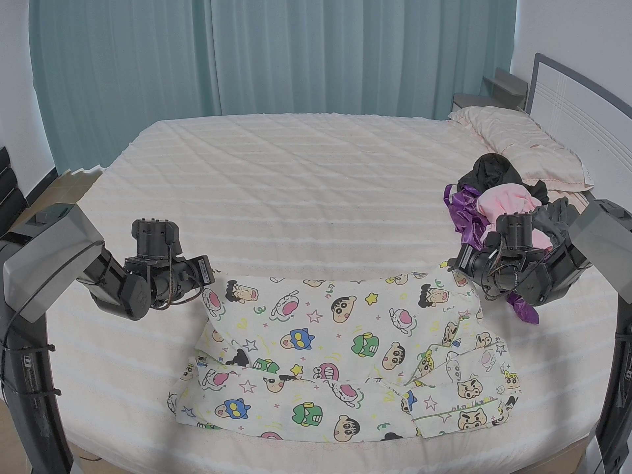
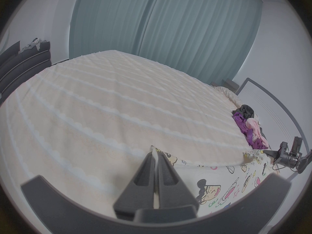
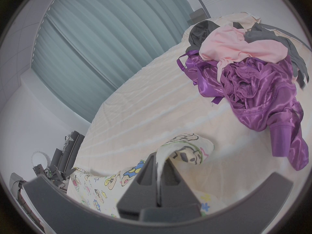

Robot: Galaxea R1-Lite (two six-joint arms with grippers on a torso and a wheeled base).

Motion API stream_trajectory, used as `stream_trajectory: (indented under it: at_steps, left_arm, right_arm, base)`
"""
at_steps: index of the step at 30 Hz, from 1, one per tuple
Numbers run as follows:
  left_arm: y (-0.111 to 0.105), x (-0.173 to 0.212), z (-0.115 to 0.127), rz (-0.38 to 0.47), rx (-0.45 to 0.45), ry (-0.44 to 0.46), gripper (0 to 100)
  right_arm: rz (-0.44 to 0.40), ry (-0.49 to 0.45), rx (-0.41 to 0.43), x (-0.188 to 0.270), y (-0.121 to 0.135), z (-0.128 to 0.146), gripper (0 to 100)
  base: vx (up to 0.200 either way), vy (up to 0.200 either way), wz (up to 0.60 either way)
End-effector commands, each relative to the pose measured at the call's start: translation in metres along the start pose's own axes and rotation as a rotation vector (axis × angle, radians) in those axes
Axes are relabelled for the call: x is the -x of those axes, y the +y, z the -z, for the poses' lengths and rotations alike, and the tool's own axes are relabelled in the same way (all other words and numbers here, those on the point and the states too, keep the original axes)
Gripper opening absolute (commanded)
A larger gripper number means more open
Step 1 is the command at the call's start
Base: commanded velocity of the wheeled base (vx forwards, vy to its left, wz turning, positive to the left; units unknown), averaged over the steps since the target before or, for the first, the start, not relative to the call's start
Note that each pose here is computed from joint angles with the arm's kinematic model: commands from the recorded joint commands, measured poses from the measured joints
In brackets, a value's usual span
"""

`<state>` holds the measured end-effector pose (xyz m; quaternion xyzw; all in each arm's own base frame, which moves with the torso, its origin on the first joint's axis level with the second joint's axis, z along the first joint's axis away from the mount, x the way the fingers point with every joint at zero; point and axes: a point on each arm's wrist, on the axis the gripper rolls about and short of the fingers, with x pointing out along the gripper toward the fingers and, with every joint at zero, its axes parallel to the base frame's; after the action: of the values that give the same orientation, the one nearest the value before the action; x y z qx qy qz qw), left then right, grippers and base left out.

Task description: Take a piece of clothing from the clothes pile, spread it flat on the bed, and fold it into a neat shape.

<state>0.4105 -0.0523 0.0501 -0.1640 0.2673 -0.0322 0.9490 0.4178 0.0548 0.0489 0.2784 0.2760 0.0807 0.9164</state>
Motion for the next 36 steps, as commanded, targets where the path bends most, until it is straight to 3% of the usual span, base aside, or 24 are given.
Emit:
stream_trajectory:
  at_steps: [1,18,36]
  left_arm:
    - [-0.001,0.016,-0.008,0.004,-0.006,-0.019,0]
    - [-0.002,0.019,-0.015,0.039,-0.015,-0.11,0]
    - [0.003,0.022,0.001,0.017,-0.053,-0.065,0]
  right_arm:
    - [-0.033,-0.02,0.011,0.022,0.011,-0.005,0]
    - [-0.079,-0.057,0.024,0.039,0.018,-0.007,0]
    - [-0.056,-0.028,0.02,0.052,0.015,0.003,0]
  base:
    - [0.0,0.0,0.0]
    - [0.0,0.0,0.0]
    - [0.0,0.0,0.0]
